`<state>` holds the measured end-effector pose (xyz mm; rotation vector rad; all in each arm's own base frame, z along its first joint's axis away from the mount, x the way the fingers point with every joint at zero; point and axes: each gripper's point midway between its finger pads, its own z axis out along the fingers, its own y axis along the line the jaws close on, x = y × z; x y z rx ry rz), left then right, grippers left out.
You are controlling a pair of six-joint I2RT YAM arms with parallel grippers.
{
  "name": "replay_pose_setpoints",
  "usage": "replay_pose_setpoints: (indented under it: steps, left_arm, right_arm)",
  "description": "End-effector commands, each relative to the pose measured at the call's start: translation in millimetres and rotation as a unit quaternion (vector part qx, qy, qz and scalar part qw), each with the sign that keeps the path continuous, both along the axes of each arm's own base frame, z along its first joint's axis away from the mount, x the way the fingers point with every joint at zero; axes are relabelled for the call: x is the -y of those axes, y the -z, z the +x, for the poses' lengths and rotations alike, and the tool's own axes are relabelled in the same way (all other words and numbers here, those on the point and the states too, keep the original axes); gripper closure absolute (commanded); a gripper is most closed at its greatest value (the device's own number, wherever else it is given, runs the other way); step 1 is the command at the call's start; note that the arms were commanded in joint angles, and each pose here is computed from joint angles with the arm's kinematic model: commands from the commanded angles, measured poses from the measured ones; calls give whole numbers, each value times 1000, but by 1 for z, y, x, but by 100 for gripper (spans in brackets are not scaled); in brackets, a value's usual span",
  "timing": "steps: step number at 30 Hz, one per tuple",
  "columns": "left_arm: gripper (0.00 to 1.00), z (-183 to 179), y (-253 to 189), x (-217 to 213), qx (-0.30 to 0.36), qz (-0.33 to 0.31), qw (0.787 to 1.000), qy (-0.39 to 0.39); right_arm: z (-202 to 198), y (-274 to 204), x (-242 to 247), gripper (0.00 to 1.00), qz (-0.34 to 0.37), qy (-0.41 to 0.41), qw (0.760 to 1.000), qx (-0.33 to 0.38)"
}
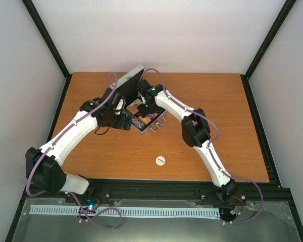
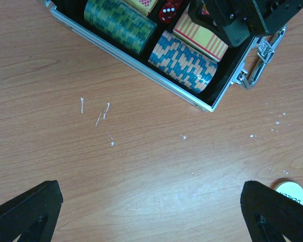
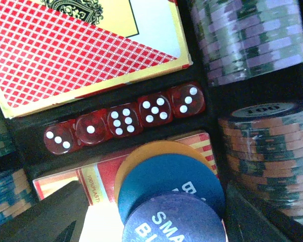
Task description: Pack up texas hold em set
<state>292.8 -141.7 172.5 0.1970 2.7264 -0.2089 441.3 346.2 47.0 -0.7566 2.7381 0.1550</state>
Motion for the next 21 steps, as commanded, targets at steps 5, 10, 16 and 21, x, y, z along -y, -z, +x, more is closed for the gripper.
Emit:
replay_pose_setpoints:
  steps: [5,10,16,21]
  left_arm:
    - [0,8,-10,4,11,-4,1000,19]
    - [0,13,-14,10,17,-12,999,28]
    - [0,16,-14,12,20,-12,999,36]
    - [0,19,-21,13,27,-13,999,34]
  right_arm:
    - [17,-44,10,18,8,21,998,55]
    - [3,-77,20,15,18,33,997,67]
    - [-52,-71,41,14,-20,15,999,35]
    - [-135,-45,57,13,-45,-13,999,-16]
